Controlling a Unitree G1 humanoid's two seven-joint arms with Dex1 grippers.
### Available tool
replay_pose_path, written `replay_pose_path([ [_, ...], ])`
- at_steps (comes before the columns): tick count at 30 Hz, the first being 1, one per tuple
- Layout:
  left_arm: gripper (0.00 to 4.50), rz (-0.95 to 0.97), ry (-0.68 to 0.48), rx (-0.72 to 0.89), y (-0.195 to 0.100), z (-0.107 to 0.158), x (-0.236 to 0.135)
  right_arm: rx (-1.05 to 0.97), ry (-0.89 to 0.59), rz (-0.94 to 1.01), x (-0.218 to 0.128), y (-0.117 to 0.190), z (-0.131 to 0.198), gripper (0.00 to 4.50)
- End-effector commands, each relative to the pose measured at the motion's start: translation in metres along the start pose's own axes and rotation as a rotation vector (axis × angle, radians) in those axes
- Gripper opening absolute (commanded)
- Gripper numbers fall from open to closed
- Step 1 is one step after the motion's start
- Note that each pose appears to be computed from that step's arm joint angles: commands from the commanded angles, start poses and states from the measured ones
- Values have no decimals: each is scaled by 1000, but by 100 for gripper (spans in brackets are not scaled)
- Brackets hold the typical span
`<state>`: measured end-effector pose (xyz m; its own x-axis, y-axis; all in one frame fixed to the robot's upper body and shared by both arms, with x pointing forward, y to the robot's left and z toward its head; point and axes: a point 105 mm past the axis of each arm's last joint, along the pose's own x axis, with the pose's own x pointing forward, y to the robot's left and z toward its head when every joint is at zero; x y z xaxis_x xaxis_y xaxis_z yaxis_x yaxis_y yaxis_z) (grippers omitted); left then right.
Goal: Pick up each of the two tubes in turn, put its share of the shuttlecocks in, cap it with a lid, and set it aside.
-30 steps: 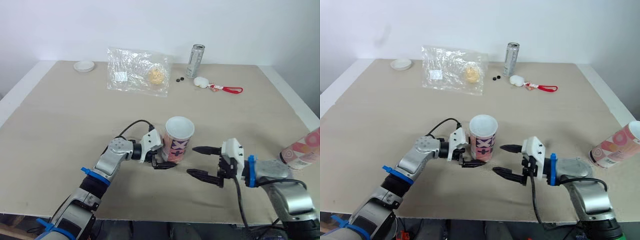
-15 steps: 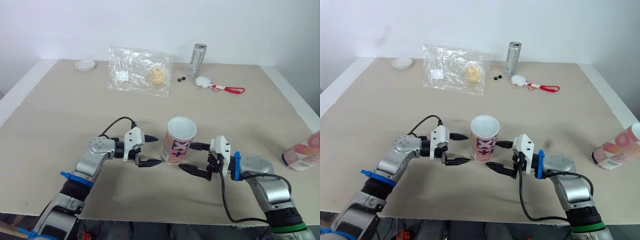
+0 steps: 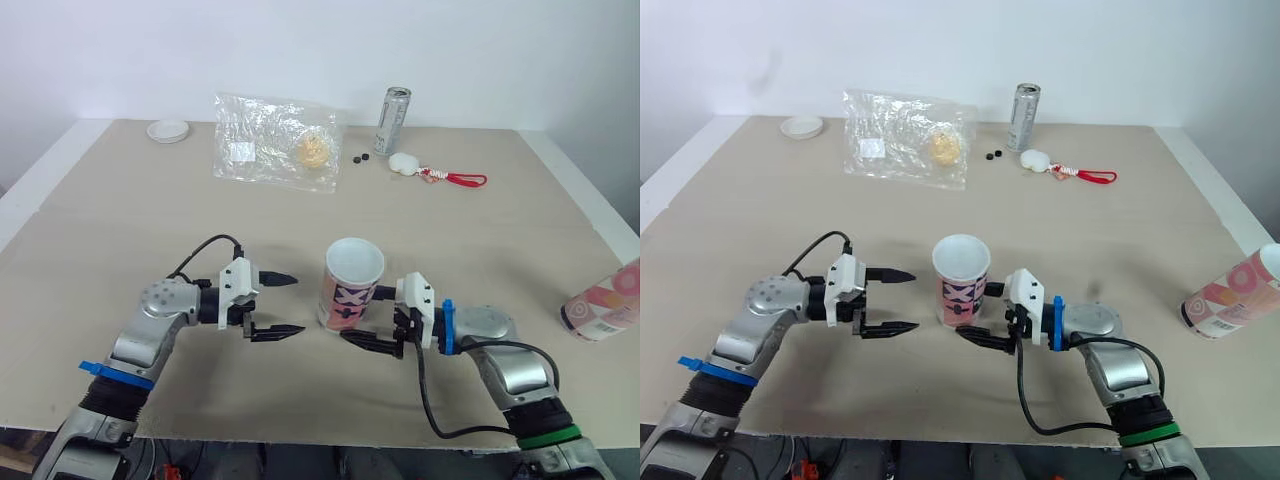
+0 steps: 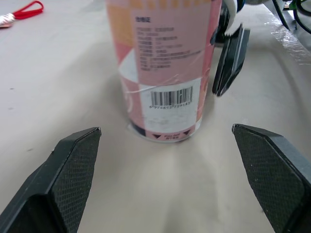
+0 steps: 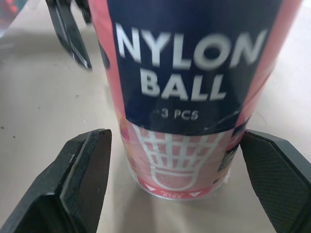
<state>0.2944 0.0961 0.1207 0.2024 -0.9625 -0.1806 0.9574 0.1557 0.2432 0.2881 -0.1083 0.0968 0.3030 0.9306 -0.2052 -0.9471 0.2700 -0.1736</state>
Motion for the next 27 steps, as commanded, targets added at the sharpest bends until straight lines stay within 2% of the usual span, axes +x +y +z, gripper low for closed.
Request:
replay_pose_path([
  [1,450,2,-20,41,-1,11,-4,-43,-17,20,6,-1,6,442],
  [15,450,-20,-88,-6,-18,12,-4,-21,-38,31,32,-4,2,442],
  [27,450,-18,-77,9,-20,8,0,-17,-52,36,43,-1,-1,442],
])
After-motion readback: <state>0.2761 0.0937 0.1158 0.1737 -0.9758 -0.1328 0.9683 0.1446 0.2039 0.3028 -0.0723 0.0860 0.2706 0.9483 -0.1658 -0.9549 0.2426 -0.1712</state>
